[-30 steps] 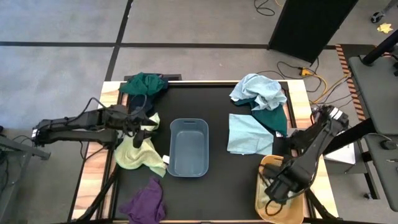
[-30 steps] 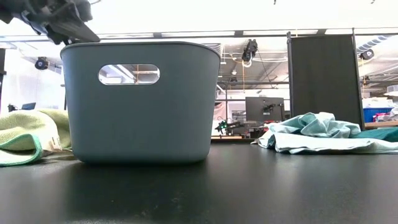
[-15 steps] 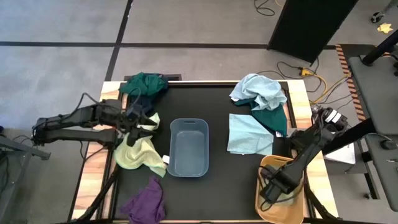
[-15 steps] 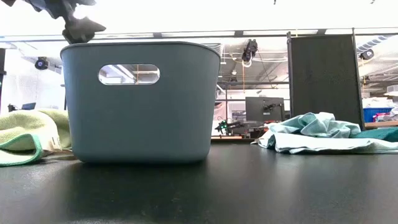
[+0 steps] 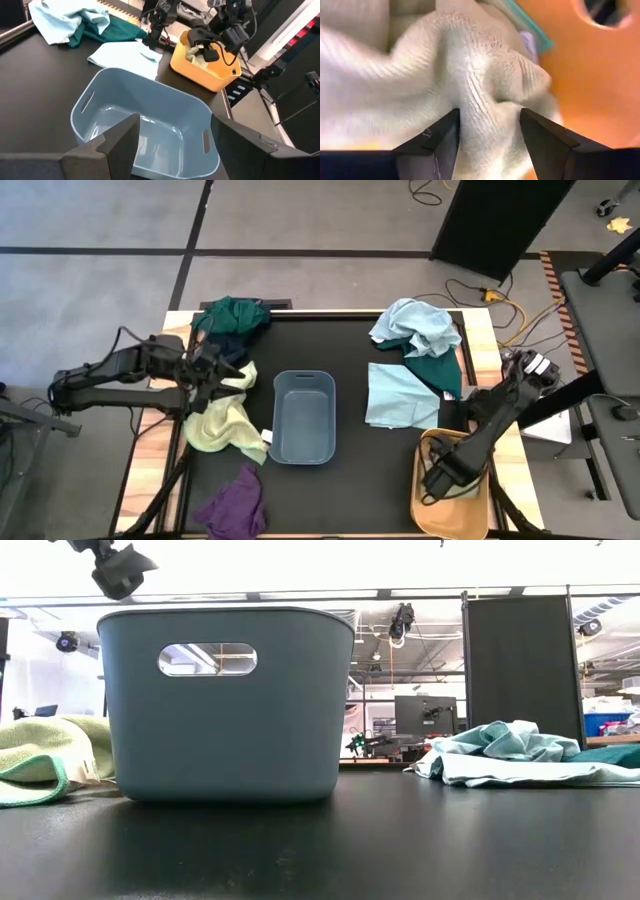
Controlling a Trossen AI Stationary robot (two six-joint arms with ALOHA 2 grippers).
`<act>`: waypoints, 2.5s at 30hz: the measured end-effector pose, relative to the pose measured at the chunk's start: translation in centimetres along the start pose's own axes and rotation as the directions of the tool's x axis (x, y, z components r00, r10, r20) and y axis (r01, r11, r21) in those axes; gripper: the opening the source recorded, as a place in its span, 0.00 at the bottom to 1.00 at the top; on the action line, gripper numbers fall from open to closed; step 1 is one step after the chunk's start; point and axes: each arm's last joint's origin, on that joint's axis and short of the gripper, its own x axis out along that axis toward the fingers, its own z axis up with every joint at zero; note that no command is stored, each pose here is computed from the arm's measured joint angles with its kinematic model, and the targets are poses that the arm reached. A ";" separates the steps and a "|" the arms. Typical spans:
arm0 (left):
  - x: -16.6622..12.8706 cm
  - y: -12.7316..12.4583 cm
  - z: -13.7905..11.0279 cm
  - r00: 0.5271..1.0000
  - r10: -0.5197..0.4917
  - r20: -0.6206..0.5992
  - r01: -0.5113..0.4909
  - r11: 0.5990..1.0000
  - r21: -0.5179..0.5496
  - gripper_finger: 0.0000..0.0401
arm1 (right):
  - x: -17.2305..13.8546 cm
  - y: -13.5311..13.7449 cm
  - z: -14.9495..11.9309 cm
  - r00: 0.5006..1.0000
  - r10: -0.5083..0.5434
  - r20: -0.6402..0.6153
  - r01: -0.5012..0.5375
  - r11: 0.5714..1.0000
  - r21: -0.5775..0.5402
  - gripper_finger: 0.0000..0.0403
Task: Sort microfiber towel by color & place in baskets
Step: Put the right light green microfiber cloth into the yellow bin, then put the bottom blue towel into the yellow bin
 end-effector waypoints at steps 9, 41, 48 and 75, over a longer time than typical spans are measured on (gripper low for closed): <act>-0.7 -0.4 0.6 0.999 -0.014 0.032 0.015 1.000 -0.022 0.57 | -7.9 -3.7 -1.9 0.975 0.214 -0.062 -0.213 0.977 0.022 0.49; 1.8 -4.3 -6.6 0.922 -0.379 -0.079 0.357 0.911 -0.209 0.57 | -9.0 2.1 21.7 0.855 0.085 0.512 -0.344 0.831 0.437 0.53; 1.9 -2.8 -8.8 0.926 -0.228 -0.299 0.134 0.943 -0.304 0.57 | -4.6 2.0 27.1 0.930 0.089 0.358 -0.261 0.844 0.468 0.66; 1.6 -1.6 -9.6 0.939 -0.030 -0.342 -0.046 0.976 -0.212 0.57 | -1.4 1.7 27.4 0.934 0.276 0.226 -0.317 0.934 0.168 0.04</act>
